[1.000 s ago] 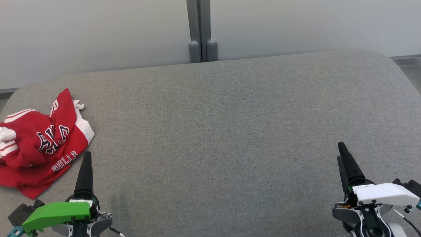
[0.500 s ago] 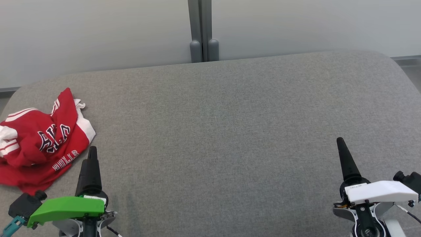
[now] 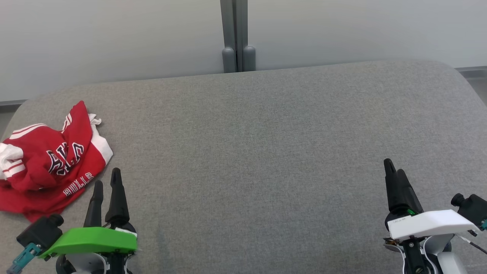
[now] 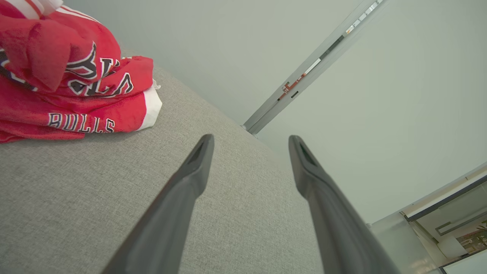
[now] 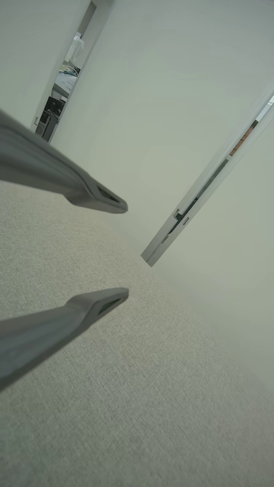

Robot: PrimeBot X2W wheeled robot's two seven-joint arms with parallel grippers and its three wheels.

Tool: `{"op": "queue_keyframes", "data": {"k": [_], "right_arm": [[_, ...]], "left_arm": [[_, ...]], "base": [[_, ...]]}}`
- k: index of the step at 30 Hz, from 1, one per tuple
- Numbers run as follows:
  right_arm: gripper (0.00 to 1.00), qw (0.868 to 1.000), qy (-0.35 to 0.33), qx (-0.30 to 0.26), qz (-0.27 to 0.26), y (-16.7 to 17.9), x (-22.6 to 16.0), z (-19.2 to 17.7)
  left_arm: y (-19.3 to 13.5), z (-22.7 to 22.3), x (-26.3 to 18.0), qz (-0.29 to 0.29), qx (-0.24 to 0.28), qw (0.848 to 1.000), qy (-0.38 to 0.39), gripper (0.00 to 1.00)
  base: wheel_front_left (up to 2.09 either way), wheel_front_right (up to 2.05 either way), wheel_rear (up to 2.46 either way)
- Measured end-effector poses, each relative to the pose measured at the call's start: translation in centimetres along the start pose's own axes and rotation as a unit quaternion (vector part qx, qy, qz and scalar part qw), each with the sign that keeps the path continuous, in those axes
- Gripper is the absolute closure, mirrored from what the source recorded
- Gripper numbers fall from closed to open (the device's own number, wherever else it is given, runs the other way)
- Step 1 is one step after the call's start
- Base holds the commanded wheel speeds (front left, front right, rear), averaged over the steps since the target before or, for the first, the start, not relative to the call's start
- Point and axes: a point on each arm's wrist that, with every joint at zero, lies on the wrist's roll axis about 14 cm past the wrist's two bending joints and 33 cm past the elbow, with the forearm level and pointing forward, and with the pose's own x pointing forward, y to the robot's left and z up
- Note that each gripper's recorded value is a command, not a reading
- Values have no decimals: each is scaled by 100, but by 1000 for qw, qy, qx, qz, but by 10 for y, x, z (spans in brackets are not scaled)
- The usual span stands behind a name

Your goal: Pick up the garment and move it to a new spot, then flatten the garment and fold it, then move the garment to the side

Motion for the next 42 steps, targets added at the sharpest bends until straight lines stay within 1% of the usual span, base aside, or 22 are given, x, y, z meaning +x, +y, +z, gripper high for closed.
{"op": "queue_keyframes", "data": {"k": [8,17,28,42], "right_arm": [[0,998,-1,-60,12,5,0,-1],[0,992,-3,-122,23,10,-2,-2],[0,981,-10,-189,40,17,-2,-2],[0,963,-17,-262,56,22,-2,-2]], "left_arm": [[-5,-1,-1,-11,78,997,-3,0],[-8,-1,-3,-17,142,990,-7,0],[-11,-1,-5,-28,202,979,-15,0],[-7,-1,-9,-30,259,965,-19,0]], "base": [[0,0,0],[0,0,0],[0,0,0],[0,0,0]]}}
